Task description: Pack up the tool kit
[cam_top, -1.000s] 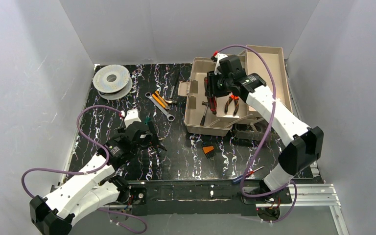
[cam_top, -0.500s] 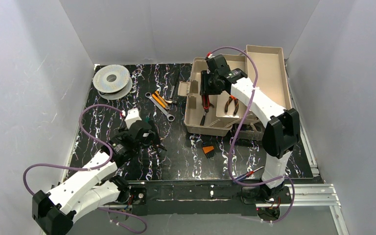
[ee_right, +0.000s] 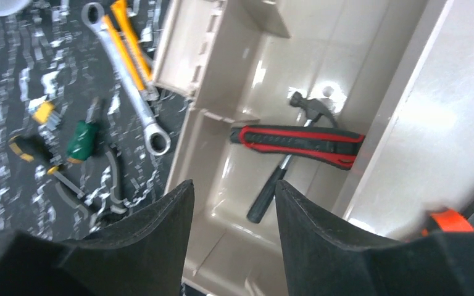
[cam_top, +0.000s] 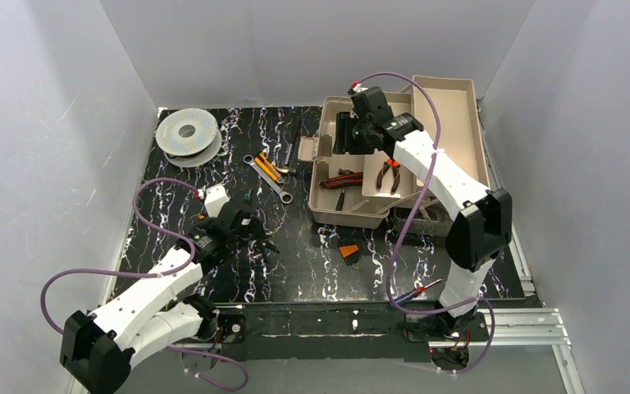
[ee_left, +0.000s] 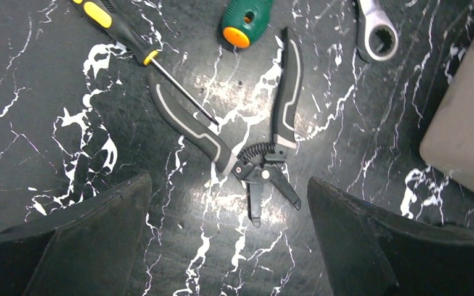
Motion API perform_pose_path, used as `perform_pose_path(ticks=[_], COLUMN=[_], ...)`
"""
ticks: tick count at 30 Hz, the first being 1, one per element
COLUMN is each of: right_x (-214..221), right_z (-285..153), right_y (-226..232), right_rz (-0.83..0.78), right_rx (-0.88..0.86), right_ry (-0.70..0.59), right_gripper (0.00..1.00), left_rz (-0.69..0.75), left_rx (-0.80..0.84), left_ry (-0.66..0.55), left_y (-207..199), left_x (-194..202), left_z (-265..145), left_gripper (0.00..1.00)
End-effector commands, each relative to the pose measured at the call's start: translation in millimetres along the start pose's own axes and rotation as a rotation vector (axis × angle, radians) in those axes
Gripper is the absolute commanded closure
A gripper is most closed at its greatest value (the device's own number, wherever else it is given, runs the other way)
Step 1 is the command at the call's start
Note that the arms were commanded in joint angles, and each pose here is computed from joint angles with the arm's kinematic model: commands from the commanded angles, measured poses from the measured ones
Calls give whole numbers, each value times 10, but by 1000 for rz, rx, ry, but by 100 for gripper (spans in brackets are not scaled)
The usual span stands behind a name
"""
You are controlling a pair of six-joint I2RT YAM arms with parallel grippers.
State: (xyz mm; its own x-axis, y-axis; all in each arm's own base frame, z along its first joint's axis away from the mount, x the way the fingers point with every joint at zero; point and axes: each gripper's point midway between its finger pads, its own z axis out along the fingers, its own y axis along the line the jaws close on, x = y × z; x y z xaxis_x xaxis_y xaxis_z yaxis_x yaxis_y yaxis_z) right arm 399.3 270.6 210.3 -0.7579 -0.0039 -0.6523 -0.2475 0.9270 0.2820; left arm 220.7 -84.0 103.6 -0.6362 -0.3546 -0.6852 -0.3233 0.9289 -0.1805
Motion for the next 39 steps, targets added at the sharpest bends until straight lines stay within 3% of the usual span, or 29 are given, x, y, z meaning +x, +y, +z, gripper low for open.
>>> perform_pose_path(ticks=[1,5,11,16,26,39], right_x=[-92,134,417,551,606,539], right_z=[-488,-671,-862,-961,-1098,-1466], right_y=[366,536,731,785,717,617], right_rz=[-58,-142,-207,-206,-210,-206], right_rx=[-195,-244,-328,-389,-388,-394], right_ry=[-71,-67,-110,-139,-165,-290], right_gripper=[42,43,45,45,46,46], left_rz=[-99,-205,-291,-349,-485,-630], left_rx=[-48,-109,-233,-307,-394,-553], left_ry=[-16,3,67,46,-64,58], left_y=[95,202,320,420,656,931], left_x=[-86,-79,-5,-103,-501,-470], left_z=[106,219,444,632,689,1075], left_gripper=[2,3,14,21,22,27])
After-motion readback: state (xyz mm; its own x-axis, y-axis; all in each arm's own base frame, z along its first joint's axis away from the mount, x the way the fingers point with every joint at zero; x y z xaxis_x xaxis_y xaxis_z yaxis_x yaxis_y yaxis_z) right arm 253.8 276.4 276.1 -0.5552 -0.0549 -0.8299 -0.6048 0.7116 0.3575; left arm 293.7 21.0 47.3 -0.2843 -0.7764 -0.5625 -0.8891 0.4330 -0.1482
